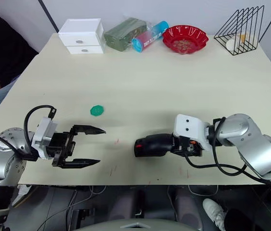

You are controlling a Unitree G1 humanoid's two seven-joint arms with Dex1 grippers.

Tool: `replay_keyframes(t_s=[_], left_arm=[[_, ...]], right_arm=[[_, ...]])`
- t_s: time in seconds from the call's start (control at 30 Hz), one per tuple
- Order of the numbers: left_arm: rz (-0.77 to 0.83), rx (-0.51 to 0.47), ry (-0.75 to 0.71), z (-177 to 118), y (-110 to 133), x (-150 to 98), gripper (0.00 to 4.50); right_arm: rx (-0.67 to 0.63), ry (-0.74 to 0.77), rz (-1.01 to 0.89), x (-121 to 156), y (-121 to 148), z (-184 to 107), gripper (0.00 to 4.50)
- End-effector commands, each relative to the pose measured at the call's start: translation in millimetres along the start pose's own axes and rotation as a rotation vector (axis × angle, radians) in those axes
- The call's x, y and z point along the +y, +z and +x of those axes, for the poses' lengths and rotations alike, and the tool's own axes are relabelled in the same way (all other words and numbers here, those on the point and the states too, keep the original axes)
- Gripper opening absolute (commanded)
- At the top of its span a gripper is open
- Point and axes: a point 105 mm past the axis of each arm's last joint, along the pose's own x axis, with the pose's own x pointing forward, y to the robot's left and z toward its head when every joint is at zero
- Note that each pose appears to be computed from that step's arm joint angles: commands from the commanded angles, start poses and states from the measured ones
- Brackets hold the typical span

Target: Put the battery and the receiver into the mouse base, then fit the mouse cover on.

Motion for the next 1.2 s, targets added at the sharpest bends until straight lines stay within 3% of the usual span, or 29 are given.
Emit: replay_keyframes(t_s=[0.03,1.2], left_arm=[[0.051,0.005,-0.026,-9,11,-2,4.50],[0.046,0.011,-0.028,-7,9,-11,4.50]], right_arm=[[-0.003,-0.031,-0.029,0,13,4,2.84],[0.067,0.025,-0.049,-2,13,30,2.84]])
